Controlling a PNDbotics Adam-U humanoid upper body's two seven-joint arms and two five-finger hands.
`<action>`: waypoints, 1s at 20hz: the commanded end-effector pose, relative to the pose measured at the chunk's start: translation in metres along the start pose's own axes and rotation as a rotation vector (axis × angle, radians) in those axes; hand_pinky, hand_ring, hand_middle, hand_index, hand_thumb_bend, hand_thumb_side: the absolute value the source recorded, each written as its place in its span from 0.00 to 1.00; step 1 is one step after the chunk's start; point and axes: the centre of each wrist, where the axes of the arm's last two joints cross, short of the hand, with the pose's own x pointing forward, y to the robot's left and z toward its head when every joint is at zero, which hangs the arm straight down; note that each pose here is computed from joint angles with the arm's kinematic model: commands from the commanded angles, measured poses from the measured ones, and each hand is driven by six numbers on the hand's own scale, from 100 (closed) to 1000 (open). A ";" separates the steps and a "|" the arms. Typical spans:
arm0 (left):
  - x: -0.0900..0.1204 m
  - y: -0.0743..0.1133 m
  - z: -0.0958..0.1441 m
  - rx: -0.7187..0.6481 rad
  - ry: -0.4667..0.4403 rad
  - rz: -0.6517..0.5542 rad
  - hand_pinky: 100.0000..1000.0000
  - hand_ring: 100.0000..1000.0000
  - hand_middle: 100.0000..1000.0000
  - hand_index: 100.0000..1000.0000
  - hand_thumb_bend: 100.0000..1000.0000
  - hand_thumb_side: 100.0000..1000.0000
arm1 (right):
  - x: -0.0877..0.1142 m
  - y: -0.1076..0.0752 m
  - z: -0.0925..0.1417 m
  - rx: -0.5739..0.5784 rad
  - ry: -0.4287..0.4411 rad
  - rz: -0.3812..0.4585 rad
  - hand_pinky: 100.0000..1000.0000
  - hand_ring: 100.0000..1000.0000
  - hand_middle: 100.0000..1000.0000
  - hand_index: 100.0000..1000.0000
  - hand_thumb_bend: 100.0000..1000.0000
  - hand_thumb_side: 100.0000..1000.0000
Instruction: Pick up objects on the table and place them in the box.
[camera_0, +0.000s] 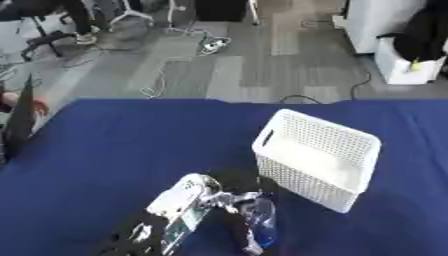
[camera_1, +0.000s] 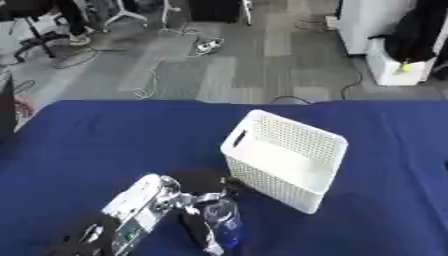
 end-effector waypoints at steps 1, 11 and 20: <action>0.004 0.020 0.013 0.036 -0.004 -0.033 1.00 0.91 0.95 0.96 0.58 0.53 | 0.002 -0.007 -0.003 -0.008 -0.016 0.016 0.52 0.56 0.55 0.68 0.00 0.79; 0.024 0.046 0.031 0.066 -0.003 -0.068 1.00 0.92 0.96 0.97 0.59 0.53 | 0.002 -0.007 -0.003 -0.007 -0.015 0.015 0.52 0.56 0.55 0.68 0.00 0.79; 0.011 0.022 0.011 0.015 0.043 -0.070 1.00 0.93 0.96 0.97 0.61 0.55 | 0.002 -0.006 -0.003 -0.005 -0.018 0.011 0.52 0.56 0.55 0.68 0.00 0.79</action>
